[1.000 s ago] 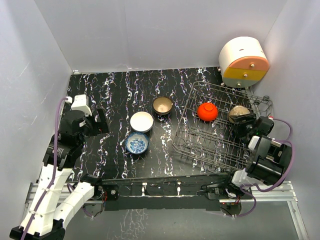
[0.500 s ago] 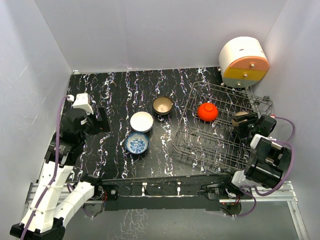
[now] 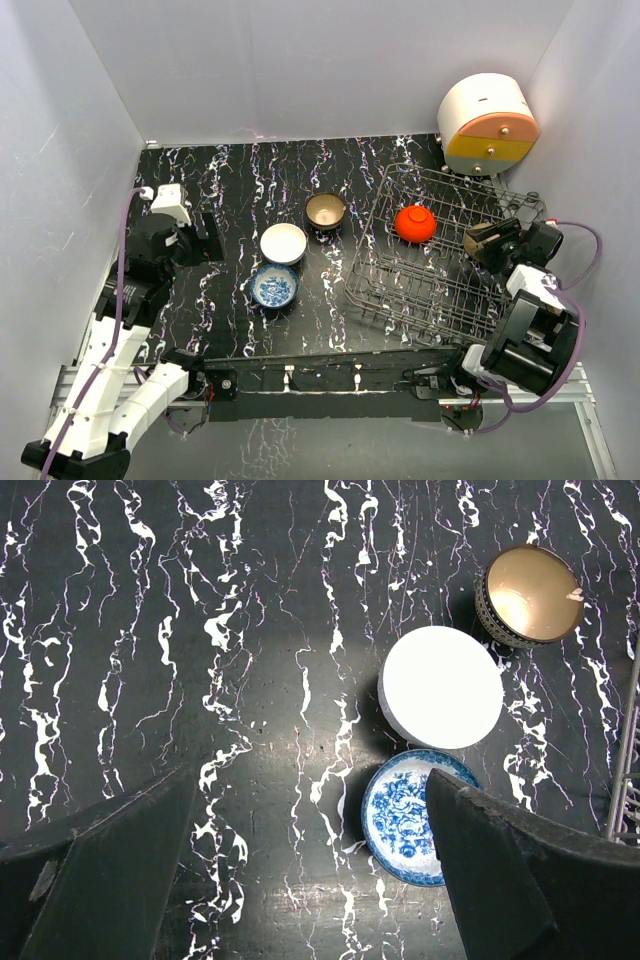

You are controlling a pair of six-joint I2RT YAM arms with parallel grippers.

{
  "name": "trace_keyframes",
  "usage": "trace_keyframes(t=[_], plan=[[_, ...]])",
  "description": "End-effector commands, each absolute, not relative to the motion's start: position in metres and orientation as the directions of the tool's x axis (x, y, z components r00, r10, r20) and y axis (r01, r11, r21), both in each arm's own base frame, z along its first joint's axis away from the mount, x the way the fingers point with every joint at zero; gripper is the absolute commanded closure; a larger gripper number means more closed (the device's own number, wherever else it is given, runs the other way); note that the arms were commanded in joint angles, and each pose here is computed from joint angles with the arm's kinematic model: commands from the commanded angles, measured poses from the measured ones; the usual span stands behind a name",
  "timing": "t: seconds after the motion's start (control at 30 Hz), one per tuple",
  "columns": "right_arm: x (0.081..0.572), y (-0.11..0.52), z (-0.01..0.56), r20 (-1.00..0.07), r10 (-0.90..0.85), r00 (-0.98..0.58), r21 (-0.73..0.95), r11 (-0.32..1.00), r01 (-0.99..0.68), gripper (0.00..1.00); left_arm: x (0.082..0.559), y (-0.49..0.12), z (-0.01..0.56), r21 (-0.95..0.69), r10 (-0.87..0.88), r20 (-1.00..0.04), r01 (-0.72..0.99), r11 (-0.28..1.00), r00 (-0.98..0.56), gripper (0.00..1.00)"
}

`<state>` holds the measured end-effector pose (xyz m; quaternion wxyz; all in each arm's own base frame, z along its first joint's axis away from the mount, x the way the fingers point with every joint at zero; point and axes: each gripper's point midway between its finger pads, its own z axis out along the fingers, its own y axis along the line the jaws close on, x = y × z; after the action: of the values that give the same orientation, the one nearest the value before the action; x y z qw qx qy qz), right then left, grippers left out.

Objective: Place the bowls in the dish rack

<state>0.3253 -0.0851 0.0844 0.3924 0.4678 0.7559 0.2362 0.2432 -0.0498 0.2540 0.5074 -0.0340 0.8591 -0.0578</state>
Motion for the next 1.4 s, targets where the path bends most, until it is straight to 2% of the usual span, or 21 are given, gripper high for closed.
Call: trace_keyframes(t=[0.0,0.23,0.4,0.53,0.63,0.77,0.93,1.37], plan=[[0.348,-0.091,0.127,-0.515,0.807,-0.288,0.699,0.590,0.404,0.35,0.247,-0.055,0.257,-0.133,-0.104,-0.877,0.029,0.991,-0.470,0.03],[0.372,-0.061,0.140,-0.679,0.621,-0.392,0.502,0.782,0.371,0.34,0.251,-0.058,0.257,-0.150,-0.117,-0.869,0.031,0.988,-0.481,0.03],[0.382,-0.043,0.143,-0.740,0.513,-0.435,0.374,0.852,0.368,0.34,0.252,-0.060,0.262,-0.157,-0.124,-0.863,0.026,0.987,-0.491,0.03],[0.394,-0.005,0.169,-0.792,0.423,-0.440,0.356,0.906,0.228,0.34,0.252,-0.060,0.265,-0.170,-0.140,-0.861,0.018,0.985,-0.489,0.03],[0.400,0.053,0.196,-0.841,0.284,-0.460,0.313,0.950,0.014,0.34,0.252,-0.061,0.260,-0.182,-0.154,-0.855,0.008,0.983,-0.495,0.03],[0.396,0.137,0.232,-0.895,0.141,-0.423,0.279,0.917,-0.286,0.35,0.250,-0.061,0.252,-0.194,-0.170,-0.844,-0.006,0.981,-0.508,0.03],[0.395,0.220,0.240,-0.914,-0.014,-0.405,0.199,0.855,-0.478,0.35,0.246,-0.057,0.255,-0.184,-0.167,-0.849,-0.015,0.983,-0.501,0.03],[0.466,0.316,0.185,-0.859,-0.120,-0.497,0.170,0.850,-0.499,0.38,0.233,-0.046,0.276,-0.175,-0.172,-0.871,-0.037,0.984,-0.461,0.03]])
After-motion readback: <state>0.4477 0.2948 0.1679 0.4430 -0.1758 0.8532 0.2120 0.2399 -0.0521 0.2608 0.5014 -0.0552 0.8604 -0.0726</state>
